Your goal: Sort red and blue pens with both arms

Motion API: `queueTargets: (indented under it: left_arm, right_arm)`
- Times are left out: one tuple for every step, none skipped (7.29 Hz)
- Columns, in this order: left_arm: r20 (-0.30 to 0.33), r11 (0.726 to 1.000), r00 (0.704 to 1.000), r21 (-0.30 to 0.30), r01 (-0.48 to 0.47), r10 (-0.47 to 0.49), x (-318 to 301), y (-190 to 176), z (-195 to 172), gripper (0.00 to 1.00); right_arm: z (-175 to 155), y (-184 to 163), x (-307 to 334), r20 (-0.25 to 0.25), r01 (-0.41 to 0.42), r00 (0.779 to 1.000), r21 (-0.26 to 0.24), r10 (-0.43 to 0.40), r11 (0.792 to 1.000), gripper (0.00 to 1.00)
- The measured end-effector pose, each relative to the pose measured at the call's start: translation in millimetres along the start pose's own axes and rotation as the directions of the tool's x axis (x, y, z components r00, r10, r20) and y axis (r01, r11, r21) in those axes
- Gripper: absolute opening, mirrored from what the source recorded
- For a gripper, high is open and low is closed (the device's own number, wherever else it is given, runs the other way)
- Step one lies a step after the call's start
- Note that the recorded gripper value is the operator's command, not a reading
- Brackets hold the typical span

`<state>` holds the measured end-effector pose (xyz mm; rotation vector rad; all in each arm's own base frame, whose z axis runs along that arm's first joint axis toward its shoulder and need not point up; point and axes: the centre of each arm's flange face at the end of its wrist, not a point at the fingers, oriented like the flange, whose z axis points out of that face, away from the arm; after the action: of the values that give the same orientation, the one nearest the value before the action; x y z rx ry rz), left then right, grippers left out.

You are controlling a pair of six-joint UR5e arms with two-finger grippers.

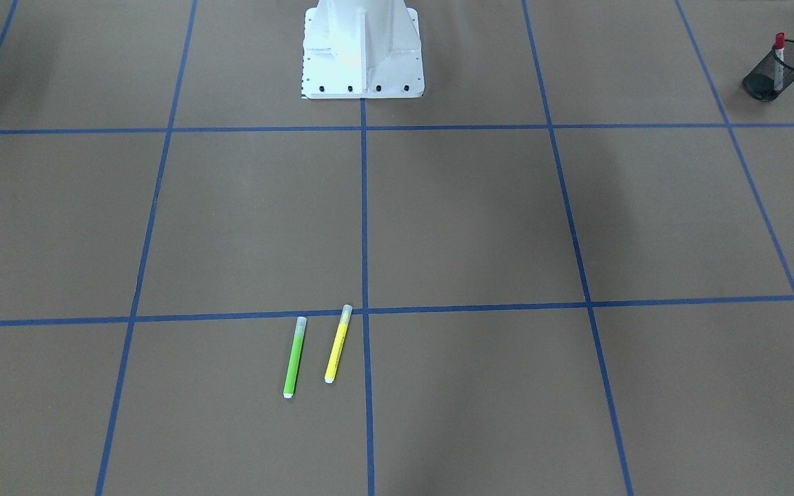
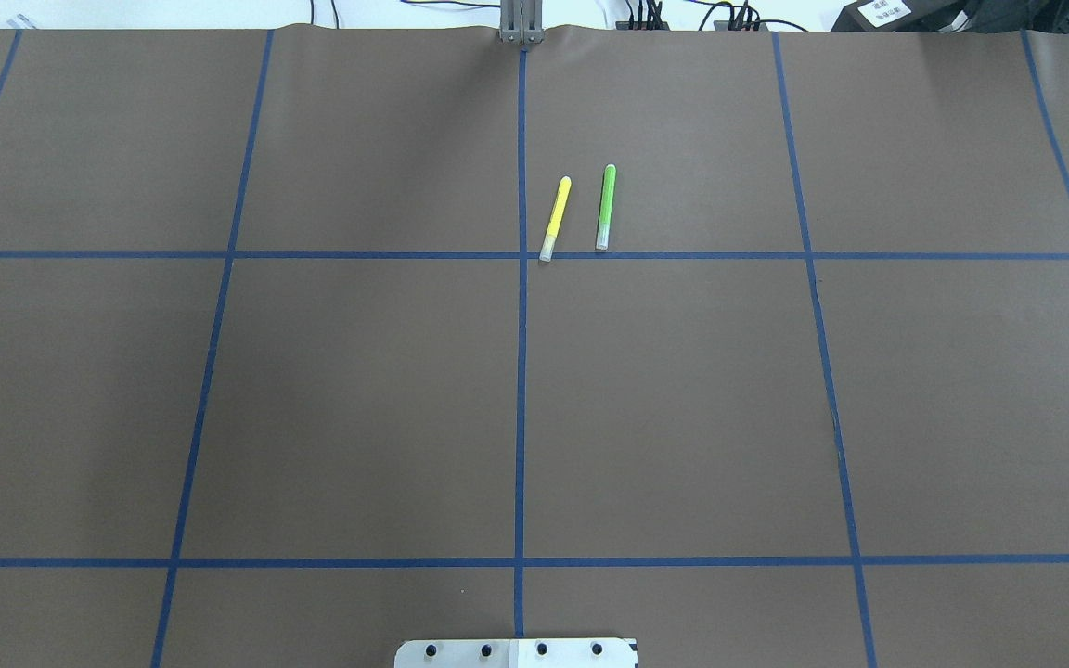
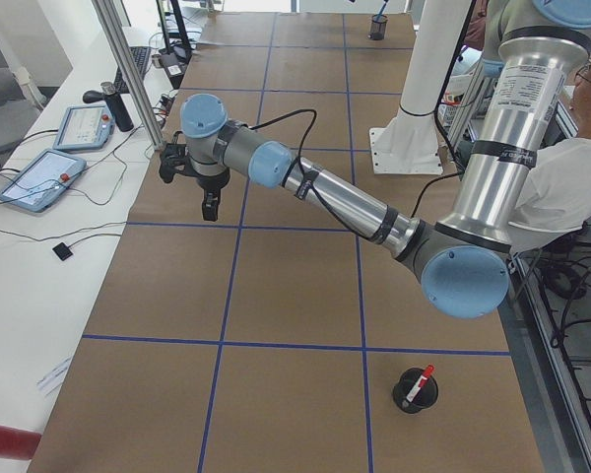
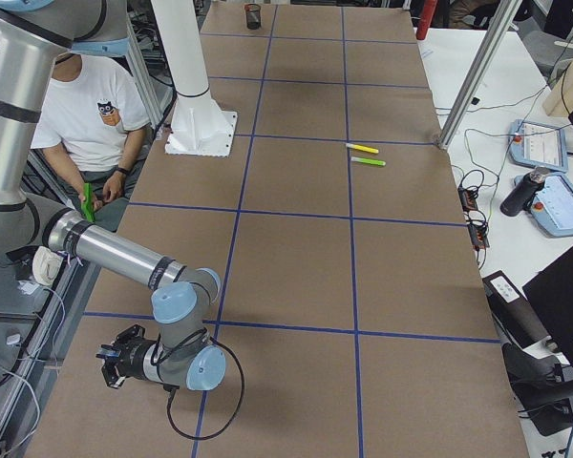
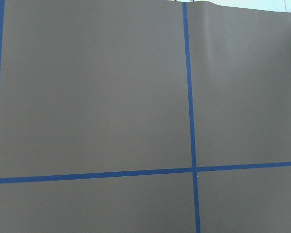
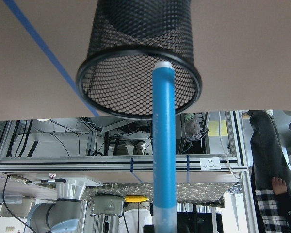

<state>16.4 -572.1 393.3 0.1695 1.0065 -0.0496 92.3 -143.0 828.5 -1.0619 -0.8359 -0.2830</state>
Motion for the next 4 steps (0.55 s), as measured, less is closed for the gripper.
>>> queueTargets:
  left_arm:
    - [0.0,1.0,1.0,-0.001,0.003,-0.003,0,1,0,1.0]
    - [0.0,1.0,1.0,-0.003,0.006,-0.006,-1,1,1,1.0]
    - [0.001,1.0,1.0,-0.007,0.013,-0.013,-3,1,3,1.0]
    - [0.004,1.0,1.0,-0.013,0.02,-0.02,-6,3,5,1.0]
  right_arm:
    - [-2,-4,-2,0.018,0.002,1.0,0.024,-0.003,1.0,1.0]
    - [-8,-9,-6,0.031,0.009,0.999,0.055,-0.01,0.998,1.0]
    - [-18,-16,-11,0.038,0.026,0.999,0.106,-0.03,0.994,1.0]
    - [-32,-26,-17,0.026,0.064,0.997,0.183,-0.07,0.981,1.0]
